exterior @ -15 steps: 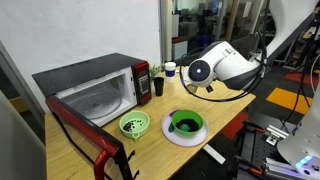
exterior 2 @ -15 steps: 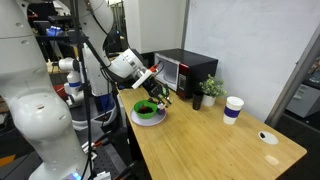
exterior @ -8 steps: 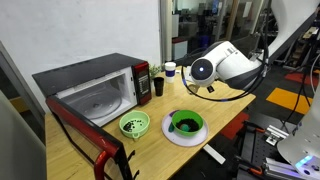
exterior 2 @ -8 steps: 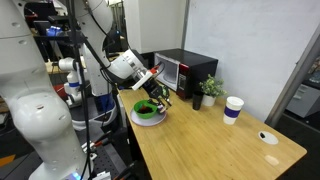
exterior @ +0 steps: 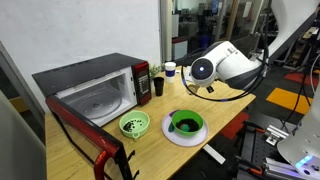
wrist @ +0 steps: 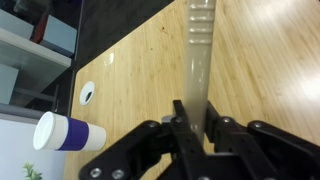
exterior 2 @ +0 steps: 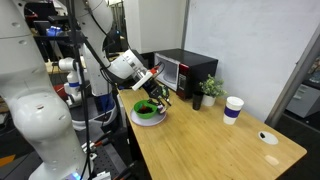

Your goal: Use the wooden spoon to stir the contents in the green bowl

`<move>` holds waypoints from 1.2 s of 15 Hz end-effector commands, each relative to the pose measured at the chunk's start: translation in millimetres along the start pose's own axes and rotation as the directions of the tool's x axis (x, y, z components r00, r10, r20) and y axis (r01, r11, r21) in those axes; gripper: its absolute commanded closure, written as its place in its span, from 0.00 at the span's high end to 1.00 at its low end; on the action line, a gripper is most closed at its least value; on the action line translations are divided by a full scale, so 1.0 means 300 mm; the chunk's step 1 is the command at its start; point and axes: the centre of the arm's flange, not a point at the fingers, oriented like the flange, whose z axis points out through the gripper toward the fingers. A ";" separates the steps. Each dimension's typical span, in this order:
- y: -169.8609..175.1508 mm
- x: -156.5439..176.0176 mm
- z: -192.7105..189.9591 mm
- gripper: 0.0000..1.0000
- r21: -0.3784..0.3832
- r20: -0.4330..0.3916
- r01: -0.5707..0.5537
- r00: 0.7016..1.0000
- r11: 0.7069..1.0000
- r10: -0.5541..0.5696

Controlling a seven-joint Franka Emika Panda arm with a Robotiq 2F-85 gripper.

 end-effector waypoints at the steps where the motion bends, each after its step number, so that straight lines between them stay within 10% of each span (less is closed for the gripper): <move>1: 0.025 -0.036 -0.001 0.06 0.044 -0.148 -0.011 0.989 0.999 0.017; 10: 0.171 -0.215 0.119 0.06 0.315 -0.502 -0.208 0.792 0.926 0.348; 18: 0.198 -0.337 0.225 0.06 0.663 -0.392 -0.393 0.543 0.637 0.743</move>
